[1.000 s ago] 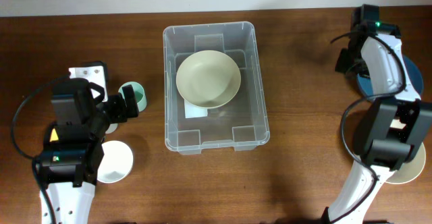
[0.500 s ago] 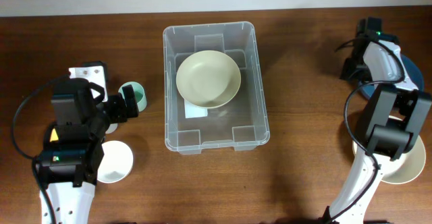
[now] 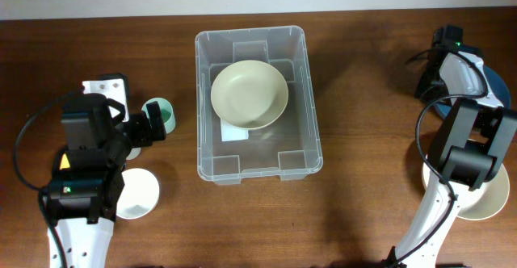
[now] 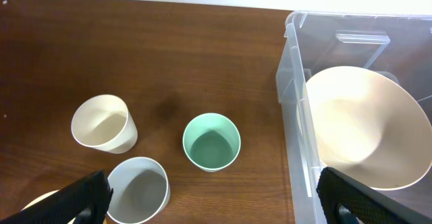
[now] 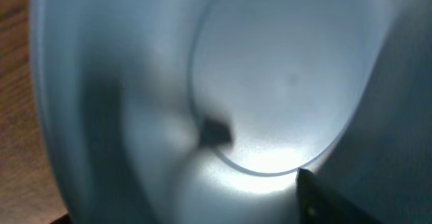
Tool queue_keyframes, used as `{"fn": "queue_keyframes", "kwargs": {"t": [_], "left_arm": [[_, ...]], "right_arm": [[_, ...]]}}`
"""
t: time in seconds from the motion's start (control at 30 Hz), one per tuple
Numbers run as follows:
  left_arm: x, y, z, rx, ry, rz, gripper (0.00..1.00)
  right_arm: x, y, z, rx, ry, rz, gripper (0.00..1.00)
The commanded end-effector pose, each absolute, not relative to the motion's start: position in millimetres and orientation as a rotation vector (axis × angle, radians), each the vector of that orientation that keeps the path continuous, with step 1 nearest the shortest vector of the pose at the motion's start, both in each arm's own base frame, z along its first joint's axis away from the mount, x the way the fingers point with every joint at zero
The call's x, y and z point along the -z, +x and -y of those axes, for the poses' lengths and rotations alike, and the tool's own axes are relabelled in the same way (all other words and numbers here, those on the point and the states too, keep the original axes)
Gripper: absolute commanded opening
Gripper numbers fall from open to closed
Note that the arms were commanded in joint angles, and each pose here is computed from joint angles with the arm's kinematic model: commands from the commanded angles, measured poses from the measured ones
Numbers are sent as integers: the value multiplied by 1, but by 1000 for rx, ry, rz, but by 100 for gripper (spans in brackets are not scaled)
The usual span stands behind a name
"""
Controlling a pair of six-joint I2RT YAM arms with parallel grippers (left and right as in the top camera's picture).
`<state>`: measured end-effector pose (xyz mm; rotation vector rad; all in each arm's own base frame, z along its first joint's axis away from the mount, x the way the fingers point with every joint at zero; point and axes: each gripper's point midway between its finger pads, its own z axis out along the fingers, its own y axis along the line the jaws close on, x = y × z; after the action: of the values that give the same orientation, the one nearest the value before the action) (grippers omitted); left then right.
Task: Pack container
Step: 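Move the right gripper to the dark-blue bowl and grasp its rim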
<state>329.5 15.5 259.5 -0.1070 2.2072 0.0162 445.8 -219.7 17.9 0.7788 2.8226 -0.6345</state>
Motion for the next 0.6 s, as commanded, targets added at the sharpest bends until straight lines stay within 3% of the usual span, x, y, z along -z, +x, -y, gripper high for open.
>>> {"fn": "queue_keyframes", "kwargs": {"t": [0.0, 0.27, 0.43, 0.53, 0.57], "left_arm": [[-268, 332, -16, -10, -115, -2187, 99], [-268, 332, -16, -10, -115, -2187, 99], [-268, 332, -16, -10, -115, -2187, 99], [-268, 332, -16, -10, -115, -2186, 99], [-268, 332, -16, -10, -115, -2186, 99]], "right_arm": [[-8, 444, 220, 628, 788, -2840, 54], [-9, 447, 221, 626, 789, -2824, 25], [-9, 449, 222, 626, 789, -2812, 18], [-9, 451, 222, 625, 789, -2806, 4], [-9, 451, 222, 625, 789, -2804, 4]]}}
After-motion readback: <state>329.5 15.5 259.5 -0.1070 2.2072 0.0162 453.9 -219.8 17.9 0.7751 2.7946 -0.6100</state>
